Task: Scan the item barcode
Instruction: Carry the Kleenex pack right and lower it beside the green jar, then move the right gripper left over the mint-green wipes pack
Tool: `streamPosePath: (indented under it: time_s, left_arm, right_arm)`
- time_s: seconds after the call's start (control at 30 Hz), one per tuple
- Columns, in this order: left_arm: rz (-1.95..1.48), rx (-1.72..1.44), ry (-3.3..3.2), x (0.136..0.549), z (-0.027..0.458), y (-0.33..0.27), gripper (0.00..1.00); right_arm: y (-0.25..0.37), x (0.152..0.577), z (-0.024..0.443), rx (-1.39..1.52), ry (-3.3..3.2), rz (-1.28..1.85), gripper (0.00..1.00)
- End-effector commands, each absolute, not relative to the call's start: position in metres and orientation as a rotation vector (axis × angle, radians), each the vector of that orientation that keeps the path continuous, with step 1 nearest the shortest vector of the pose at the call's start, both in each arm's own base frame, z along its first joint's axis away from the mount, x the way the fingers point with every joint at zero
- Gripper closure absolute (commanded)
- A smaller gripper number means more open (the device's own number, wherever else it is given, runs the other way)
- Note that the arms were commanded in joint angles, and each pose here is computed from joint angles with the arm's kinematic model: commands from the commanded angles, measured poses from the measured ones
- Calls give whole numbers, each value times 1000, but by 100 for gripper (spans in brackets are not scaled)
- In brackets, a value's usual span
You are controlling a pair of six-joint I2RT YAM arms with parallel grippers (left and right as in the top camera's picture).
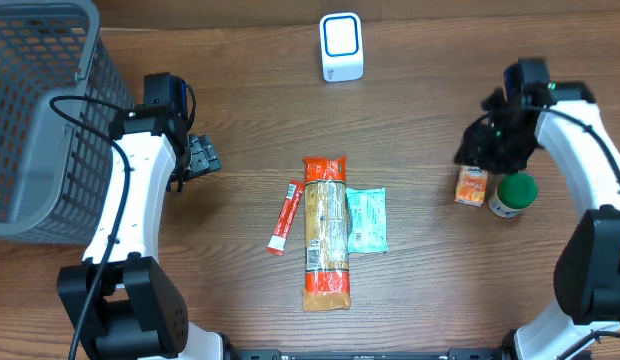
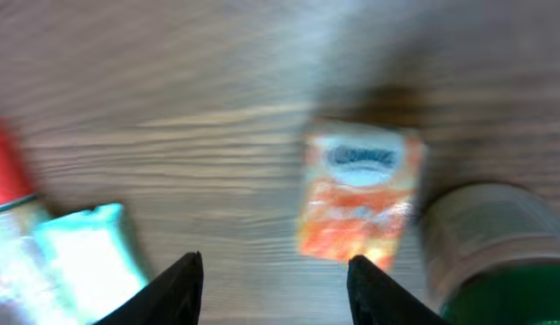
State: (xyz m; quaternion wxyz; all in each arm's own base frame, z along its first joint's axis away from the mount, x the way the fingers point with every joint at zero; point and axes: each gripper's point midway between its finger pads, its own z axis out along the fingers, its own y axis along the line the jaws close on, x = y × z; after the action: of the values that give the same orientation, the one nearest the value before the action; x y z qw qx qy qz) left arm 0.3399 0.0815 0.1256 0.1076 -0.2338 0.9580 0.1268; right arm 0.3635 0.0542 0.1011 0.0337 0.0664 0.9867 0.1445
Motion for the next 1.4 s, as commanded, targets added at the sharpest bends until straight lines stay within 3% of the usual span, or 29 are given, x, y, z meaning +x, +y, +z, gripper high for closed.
streamPosePath:
  time_s: [0.0,0.53,0.6,0.7,0.8,1.37]
  left_arm:
    - [375,-651,2790,344,138,83,0]
    - [375,-651,2790,344,138,83,0]
    - [375,-651,2790,344,138,83,0]
    - [375,-651,2790,344,138,83,0]
    - [375,-651,2790,344,138,83,0]
    - [375,-651,2790,344,138,83,0]
  right_arm:
    - [101,371,140,-43,2945,654,47]
    - [206,295,69,-535,3036,664,41]
    - [212,293,58,-572,3016,626,40]
    - [213,293,47,-606,2993,557,25]
    - [212,293,41,-614,2984,529,16]
    - [207,297,37,-609,2977,478,5]
